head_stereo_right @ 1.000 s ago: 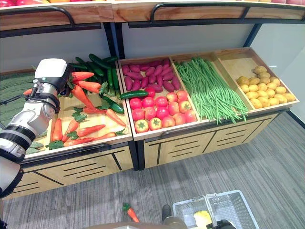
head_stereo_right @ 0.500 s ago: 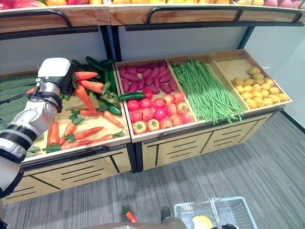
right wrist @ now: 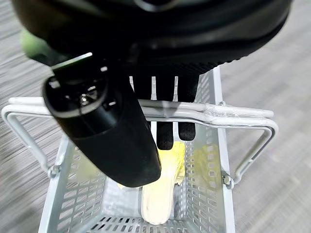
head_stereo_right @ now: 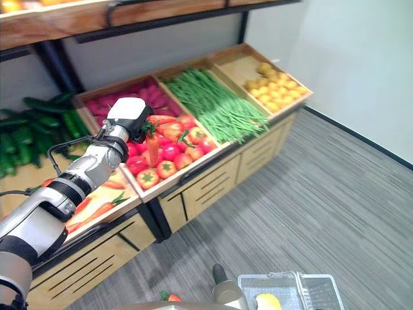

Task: Get the vegetables into the basket

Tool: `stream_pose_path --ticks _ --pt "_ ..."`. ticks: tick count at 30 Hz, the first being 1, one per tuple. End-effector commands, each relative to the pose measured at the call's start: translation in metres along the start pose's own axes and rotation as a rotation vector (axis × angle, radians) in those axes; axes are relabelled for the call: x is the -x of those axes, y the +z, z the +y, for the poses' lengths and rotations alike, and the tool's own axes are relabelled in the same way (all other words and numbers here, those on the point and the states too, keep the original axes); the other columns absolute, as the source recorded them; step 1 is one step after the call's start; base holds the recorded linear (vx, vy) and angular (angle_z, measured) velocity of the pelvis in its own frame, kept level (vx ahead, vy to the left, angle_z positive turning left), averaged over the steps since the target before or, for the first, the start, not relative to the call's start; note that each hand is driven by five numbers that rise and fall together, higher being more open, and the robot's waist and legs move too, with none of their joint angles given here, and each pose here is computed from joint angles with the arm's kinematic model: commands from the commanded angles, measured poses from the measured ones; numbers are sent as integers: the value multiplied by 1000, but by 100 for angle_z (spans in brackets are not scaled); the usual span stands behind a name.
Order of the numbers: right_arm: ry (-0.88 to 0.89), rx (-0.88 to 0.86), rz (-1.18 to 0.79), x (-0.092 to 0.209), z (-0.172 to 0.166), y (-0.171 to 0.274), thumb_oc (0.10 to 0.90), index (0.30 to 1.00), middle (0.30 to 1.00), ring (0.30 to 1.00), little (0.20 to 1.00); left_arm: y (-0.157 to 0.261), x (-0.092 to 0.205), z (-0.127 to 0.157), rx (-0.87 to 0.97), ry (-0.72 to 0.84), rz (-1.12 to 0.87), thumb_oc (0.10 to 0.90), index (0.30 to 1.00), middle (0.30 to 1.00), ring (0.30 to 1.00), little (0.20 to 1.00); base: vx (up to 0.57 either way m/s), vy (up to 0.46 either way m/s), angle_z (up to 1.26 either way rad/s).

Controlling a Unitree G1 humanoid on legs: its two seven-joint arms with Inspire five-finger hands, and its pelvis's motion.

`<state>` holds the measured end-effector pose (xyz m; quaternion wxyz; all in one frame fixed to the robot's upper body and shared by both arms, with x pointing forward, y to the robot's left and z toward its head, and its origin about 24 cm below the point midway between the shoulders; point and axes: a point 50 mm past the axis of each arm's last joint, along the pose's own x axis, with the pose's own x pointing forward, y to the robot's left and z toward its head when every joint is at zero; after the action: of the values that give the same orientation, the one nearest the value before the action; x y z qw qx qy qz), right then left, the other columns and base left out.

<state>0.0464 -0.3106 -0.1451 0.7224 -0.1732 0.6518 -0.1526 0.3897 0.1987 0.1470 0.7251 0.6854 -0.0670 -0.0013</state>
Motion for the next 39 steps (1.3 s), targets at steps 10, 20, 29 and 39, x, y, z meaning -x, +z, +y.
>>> stream_pose_path --ticks 10,20,29,39 --pt "-220 144 -131 6 -63 54 400 300 300 300 300 -29 -9 114 19 355 58 400 300 300 300 300 -43 -72 -122" --pt "-254 94 -74 5 -76 34 400 300 300 300 300 -2 -19 80 166 282 27 400 300 300 300 300 85 -177 -12" --pt "-327 154 -210 18 -104 89 400 300 300 300 300 -29 -7 72 211 283 99 400 300 300 300 300 89 -167 -45" --pt "-320 301 -352 32 -98 142 400 300 300 300 300 -67 20 61 165 281 193 400 300 300 300 300 206 -20 -99"
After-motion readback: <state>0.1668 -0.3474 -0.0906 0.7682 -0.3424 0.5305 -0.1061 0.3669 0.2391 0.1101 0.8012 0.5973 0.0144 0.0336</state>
